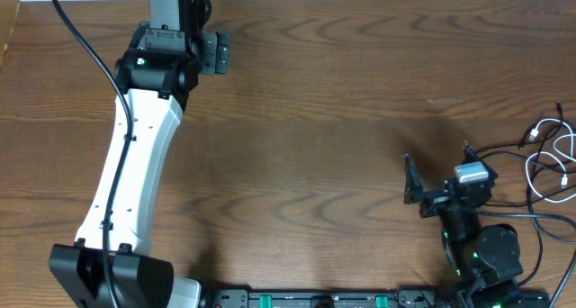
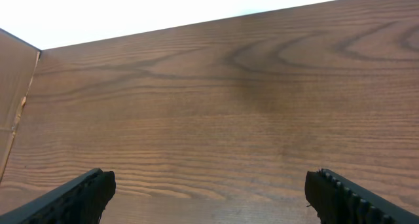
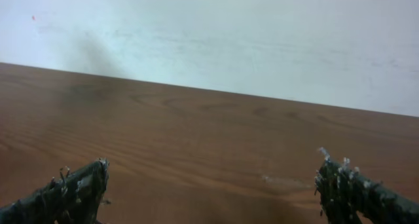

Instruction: Untangle cables

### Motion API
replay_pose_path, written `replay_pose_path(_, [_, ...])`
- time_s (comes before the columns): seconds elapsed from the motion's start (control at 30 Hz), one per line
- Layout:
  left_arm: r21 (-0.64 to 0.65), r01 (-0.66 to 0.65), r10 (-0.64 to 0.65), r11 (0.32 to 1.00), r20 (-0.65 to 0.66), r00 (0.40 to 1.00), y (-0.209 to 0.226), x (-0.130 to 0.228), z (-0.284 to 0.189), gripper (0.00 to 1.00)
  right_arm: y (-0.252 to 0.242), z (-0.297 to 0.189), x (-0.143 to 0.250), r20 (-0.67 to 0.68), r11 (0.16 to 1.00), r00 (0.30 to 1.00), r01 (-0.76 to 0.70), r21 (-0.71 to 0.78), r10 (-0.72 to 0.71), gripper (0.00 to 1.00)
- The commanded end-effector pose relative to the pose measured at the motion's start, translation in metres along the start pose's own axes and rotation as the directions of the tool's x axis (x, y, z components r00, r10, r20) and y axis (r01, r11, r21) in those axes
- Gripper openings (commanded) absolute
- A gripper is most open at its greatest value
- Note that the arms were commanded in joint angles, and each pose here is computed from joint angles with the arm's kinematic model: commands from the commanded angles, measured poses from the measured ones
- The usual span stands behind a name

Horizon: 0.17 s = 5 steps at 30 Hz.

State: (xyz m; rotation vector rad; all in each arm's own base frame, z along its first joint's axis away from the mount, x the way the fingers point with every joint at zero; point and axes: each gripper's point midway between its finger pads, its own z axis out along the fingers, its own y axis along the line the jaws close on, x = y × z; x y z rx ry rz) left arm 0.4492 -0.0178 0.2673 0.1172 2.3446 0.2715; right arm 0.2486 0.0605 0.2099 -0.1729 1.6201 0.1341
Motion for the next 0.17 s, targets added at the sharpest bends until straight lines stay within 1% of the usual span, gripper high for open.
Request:
replay_pose_path(0.0, [0.001, -0.001, 0.001, 1.000, 0.034, 0.999, 0.005, -0.007, -0.014, 0.98, 0.005, -0.001, 0.010, 0.014, 0.999, 1.000, 0.011, -0.042, -0.010, 0.99])
replay_pose_path(0.13, [0.000, 0.004, -0.004, 1.000, 0.050, 0.999, 0.007, -0.010, -0.021, 0.98, 0.006, -0.001, 0.021, 0.033, 0.999, 0.999, 0.010, -0.045, -0.008, 0.99])
